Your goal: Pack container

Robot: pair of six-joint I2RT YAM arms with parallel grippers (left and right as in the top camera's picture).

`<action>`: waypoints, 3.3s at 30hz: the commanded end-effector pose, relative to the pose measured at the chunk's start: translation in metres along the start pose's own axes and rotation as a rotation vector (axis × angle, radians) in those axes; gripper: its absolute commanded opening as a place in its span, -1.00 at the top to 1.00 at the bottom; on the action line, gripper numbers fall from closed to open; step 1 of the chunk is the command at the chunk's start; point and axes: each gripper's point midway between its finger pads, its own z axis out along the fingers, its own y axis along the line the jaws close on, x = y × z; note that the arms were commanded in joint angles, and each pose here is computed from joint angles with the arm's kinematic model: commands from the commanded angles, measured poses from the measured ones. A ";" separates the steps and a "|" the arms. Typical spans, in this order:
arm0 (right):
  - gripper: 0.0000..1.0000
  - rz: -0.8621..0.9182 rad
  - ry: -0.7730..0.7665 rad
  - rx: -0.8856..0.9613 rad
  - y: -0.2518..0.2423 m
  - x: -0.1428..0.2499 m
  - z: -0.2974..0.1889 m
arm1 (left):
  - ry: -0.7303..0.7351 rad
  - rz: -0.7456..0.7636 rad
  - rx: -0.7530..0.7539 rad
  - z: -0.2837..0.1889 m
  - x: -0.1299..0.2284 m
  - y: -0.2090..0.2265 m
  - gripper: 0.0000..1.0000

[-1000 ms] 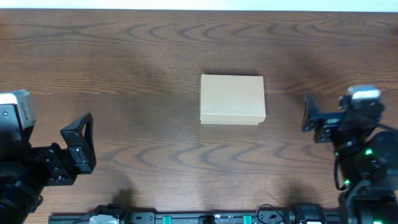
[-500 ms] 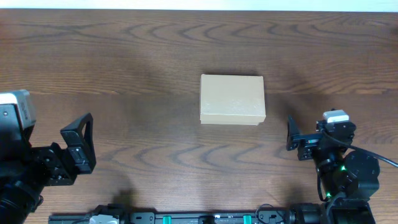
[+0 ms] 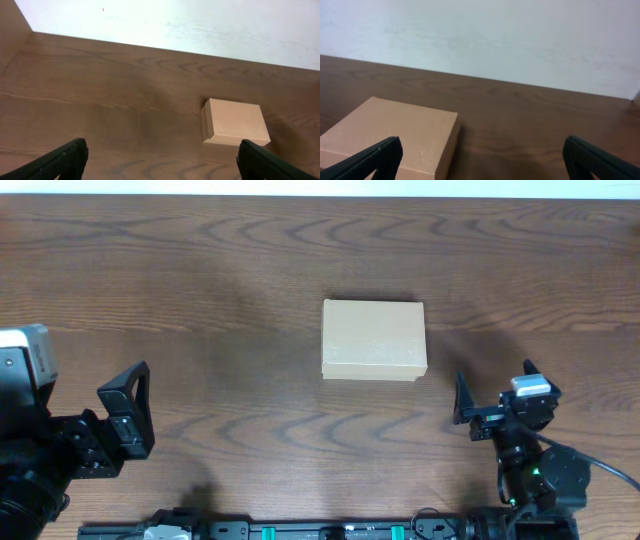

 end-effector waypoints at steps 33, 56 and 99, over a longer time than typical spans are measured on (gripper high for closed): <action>-0.98 -0.133 -0.479 0.054 0.000 -0.035 -0.019 | 0.082 -0.005 -0.025 0.001 0.019 0.005 -0.91; -0.98 -0.178 -0.362 0.065 0.001 0.005 -0.001 | 0.082 -0.005 -0.025 0.001 0.019 0.005 -0.91; -0.98 0.040 -0.042 0.151 -0.020 0.083 0.013 | 0.082 -0.005 -0.026 0.001 0.019 0.005 -0.90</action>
